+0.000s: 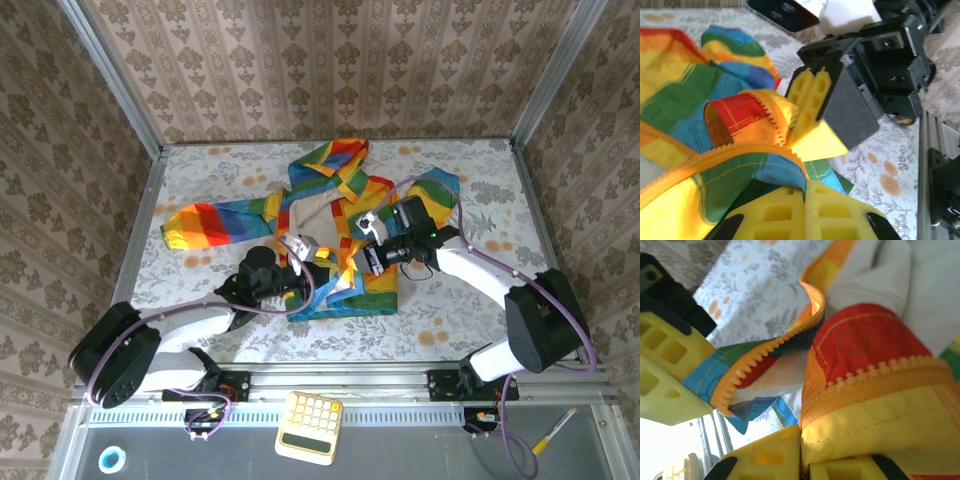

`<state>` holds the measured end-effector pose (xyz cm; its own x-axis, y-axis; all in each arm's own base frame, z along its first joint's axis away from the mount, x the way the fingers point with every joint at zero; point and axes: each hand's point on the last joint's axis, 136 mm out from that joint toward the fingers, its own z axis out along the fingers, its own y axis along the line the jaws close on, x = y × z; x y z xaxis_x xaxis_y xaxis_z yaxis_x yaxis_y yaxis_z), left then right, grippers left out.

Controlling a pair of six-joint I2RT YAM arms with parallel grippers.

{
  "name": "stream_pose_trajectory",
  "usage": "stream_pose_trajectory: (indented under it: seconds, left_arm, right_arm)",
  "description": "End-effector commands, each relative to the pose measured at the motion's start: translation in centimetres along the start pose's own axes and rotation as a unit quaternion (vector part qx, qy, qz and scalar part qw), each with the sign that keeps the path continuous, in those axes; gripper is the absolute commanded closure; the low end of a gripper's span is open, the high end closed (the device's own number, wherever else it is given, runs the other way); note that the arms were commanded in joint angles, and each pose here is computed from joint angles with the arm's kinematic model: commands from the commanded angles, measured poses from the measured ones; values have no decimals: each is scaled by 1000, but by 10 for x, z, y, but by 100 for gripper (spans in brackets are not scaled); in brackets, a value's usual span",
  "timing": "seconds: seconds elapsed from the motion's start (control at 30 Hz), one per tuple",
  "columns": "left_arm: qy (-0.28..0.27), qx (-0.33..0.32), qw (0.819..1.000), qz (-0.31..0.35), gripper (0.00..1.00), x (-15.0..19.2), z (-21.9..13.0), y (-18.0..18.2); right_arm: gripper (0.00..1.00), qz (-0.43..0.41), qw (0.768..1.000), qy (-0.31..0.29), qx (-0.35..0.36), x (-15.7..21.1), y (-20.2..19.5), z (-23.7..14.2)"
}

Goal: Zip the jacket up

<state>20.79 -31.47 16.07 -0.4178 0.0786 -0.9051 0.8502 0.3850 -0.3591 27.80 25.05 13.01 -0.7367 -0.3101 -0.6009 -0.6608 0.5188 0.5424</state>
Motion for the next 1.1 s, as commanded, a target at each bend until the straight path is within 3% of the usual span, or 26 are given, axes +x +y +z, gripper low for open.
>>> stream_pose_trajectory:
  seconds: [0.0, 0.17, 0.27, 0.4, 0.63, 0.87, 1.07]
  left_arm:
    - [-14, -20, 999, -24, 100, 5, 6, 12]
    - [1, -40, 998, -52, 100, 28, 19, 24]
    - [1, -50, 997, -66, 100, 37, 22, 31]
    - [8, -57, 996, -74, 100, 44, 24, 35]
    - [14, -58, 995, -81, 100, 49, 23, 35]
    - [15, -55, 995, -84, 100, 49, 23, 34]
    - [13, -51, 995, -82, 100, 45, 21, 30]
  right_arm:
    - [83, 17, 999, -10, 32, 1, -20, 8]
    - [54, 49, 995, -15, 83, 2, -40, 8]
    - [45, 66, 991, -24, 110, -1, -44, 1]
    - [42, 86, 984, -45, 148, 9, -48, -14]
    - [36, 57, 979, -122, 150, 30, -30, -42]
    - [36, 55, 986, -105, 119, 71, -30, -23]
    - [36, 32, 990, -77, 109, 71, -34, -9]
